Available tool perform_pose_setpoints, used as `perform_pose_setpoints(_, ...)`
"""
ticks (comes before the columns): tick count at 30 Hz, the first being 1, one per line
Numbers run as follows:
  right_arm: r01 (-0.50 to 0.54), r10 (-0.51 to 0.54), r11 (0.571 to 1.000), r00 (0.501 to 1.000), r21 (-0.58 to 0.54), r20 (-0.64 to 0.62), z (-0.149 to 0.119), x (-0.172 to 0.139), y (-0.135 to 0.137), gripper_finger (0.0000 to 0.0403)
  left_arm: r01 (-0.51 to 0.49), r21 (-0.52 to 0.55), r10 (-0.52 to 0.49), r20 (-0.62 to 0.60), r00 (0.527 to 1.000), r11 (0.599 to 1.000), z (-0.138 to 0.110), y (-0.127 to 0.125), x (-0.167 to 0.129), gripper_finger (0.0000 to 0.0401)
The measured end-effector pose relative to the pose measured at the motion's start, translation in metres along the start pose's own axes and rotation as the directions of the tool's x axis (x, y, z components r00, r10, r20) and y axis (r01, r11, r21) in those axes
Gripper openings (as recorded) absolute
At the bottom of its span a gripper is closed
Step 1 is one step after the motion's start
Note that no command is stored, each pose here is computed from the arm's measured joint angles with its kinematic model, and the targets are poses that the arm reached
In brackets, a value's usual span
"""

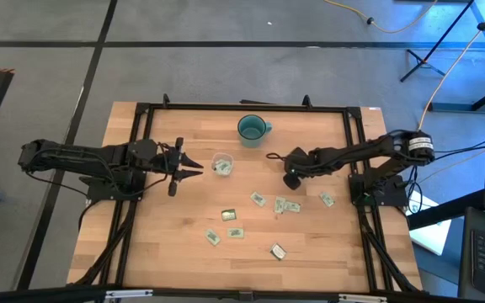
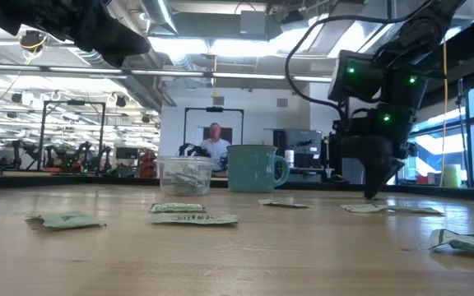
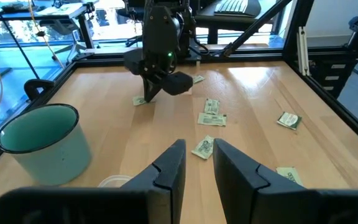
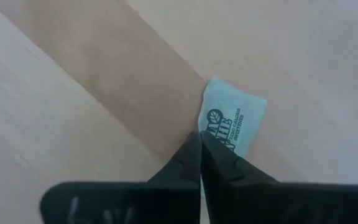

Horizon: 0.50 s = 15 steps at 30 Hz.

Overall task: Pick and place Stevia / Truvia into bins
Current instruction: Put the green stevia packet into the transparent container

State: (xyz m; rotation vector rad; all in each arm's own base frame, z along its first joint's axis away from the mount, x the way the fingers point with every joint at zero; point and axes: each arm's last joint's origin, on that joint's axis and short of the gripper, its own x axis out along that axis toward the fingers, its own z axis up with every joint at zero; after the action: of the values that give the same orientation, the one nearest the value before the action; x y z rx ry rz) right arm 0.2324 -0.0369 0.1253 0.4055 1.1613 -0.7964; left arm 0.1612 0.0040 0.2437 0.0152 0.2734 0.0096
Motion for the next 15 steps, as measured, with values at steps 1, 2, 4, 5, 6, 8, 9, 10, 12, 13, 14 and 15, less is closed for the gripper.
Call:
perform_pose_setpoints(1,-0.004,0.004,1.0,1.0,-0.008,-0.003,-0.001,-0.002,-0.001,0.0002,0.0,0.0,0.0,-0.001,1.0,1.0,0.0,0.0,0.0,0.0077)
perform_pose_setpoints(2,-0.013,0.013,1.0,1.0,-0.005,0.005,0.0,-0.004,-0.001,0.0002,0.0,0.0,0.0,-0.004,1.0,1.0,0.0,0.0,0.0,0.0077)
perform_pose_setpoints(4,-0.028,0.028,1.0,0.999,-0.001,0.029,0.002,-0.009,-0.002,0.0002,0.0,0.0,0.0,-0.009,1.0,1.0,-0.001,0.0,0.0,0.0077)
perform_pose_setpoints(5,-0.032,0.032,0.999,0.999,-0.002,0.041,0.003,-0.01,-0.002,0.0002,0.0,0.0,0.0,-0.013,1.0,1.0,-0.001,0.0,0.0,0.0077)
perform_pose_setpoints(6,-0.032,0.033,0.999,0.998,-0.011,0.045,0.004,-0.011,-0.002,0.0001,0.0,0.0,0.0,-0.019,1.0,1.0,-0.002,0.0,0.0,0.0077)
perform_pose_setpoints(8,-0.033,0.034,0.999,0.998,-0.02,0.053,0.004,-0.011,-0.002,0.0001,0.001,0.0,-0.001,-0.028,1.0,1.0,-0.003,0.0,0.0,0.0077)
perform_pose_setpoints(9,-0.038,0.039,0.999,0.997,-0.023,0.062,0.005,-0.012,-0.001,0.0001,0.001,-0.001,-0.001,-0.032,0.999,1.0,-0.003,0.0,0.0,0.0077)
perform_pose_setpoints(10,-0.042,0.044,0.999,0.996,-0.032,0.072,0.006,-0.012,-0.001,0.0001,0.0,-0.001,-0.001,-0.034,0.999,1.0,-0.003,0.0,0.0,0.0077)
perform_pose_setpoints(12,-0.053,0.056,0.998,0.994,-0.041,0.089,0.008,-0.013,0.001,0.0001,0.001,-0.001,-0.001,-0.034,0.999,1.0,-0.003,0.0,0.0,0.0077)
perform_pose_setpoints(13,-0.055,0.06,0.997,0.994,-0.052,0.094,0.01,-0.015,0.002,0.0001,0.001,-0.001,-0.001,-0.034,0.999,1.0,-0.003,0.0,0.0,0.0077)
perform_pose_setpoints(14,-0.062,0.068,0.996,0.992,-0.062,0.103,0.013,-0.017,0.003,0.0001,0.001,-0.001,-0.001,-0.034,0.999,1.0,-0.003,0.0,0.0,0.0077)
perform_pose_setpoints(15,-0.071,0.08,0.994,0.99,-0.078,0.118,0.016,-0.019,0.005,0.0001,0.001,-0.001,-0.001,-0.034,0.999,1.0,-0.003,0.0,0.0,0.0077)
